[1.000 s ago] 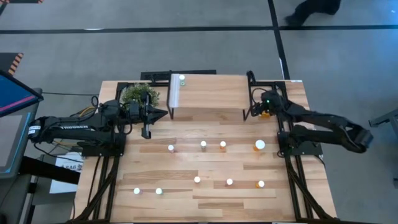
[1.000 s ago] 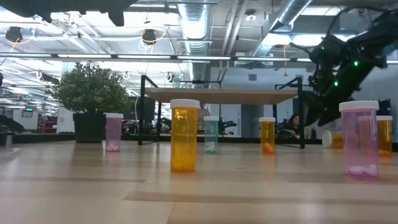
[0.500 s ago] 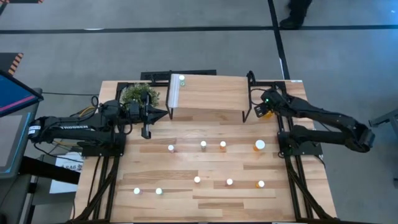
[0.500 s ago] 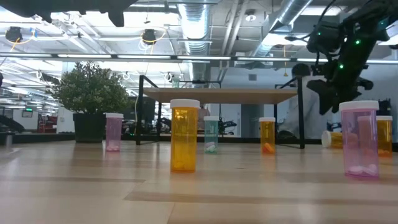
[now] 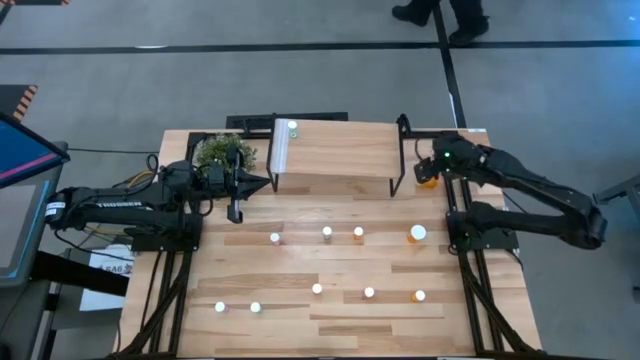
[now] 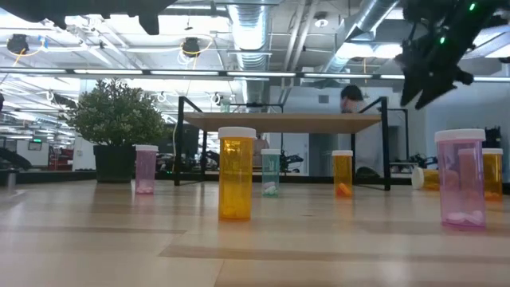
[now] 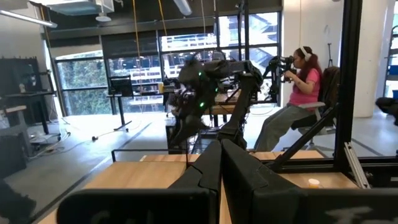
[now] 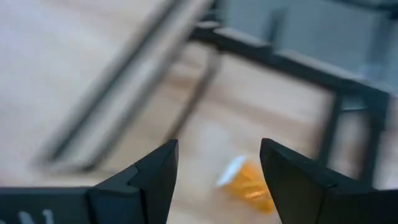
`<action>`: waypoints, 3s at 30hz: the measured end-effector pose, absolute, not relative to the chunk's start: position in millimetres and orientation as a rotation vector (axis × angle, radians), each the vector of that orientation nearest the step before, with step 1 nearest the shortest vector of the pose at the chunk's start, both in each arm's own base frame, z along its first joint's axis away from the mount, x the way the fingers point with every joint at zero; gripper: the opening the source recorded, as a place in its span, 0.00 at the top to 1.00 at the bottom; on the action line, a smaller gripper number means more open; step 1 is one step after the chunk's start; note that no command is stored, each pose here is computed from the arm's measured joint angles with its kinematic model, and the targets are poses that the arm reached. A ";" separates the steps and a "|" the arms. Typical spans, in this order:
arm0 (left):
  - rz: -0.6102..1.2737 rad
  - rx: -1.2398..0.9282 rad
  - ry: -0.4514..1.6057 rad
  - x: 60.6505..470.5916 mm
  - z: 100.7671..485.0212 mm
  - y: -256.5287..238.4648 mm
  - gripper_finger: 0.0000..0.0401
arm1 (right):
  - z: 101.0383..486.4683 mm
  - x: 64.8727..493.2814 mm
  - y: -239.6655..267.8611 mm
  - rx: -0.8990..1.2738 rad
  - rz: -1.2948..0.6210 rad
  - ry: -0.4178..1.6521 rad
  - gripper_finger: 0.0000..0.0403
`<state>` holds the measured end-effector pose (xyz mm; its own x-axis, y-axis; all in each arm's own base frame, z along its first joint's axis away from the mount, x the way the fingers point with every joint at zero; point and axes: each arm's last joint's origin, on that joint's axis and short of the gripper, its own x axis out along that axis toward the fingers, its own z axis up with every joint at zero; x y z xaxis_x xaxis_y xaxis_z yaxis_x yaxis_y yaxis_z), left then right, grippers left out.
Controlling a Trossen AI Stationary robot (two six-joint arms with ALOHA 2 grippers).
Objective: Pick and place medicine bottles onto shelf by color
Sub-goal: Adjust the shelf, then put the top orange large pill bottle on the shelf
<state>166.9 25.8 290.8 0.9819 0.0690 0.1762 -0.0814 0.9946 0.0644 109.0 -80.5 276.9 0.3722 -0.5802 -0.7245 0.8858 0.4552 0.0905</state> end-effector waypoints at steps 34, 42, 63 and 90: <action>0.073 0.064 -0.172 166.9 290.5 25.7 1.00 | 251.7 172.9 -85.6 0.603 -0.475 0.912 0.38; 0.072 0.064 -0.172 166.9 290.5 25.7 1.00 | 255.4 171.4 -101.8 0.554 -0.512 0.836 0.38; 0.071 0.065 -0.172 166.9 290.5 25.6 1.00 | 247.5 147.1 -63.5 0.484 -0.338 1.187 0.38; 0.070 0.062 -0.158 167.1 289.1 25.6 1.00 | 217.7 135.9 -126.1 0.187 -0.470 1.498 0.38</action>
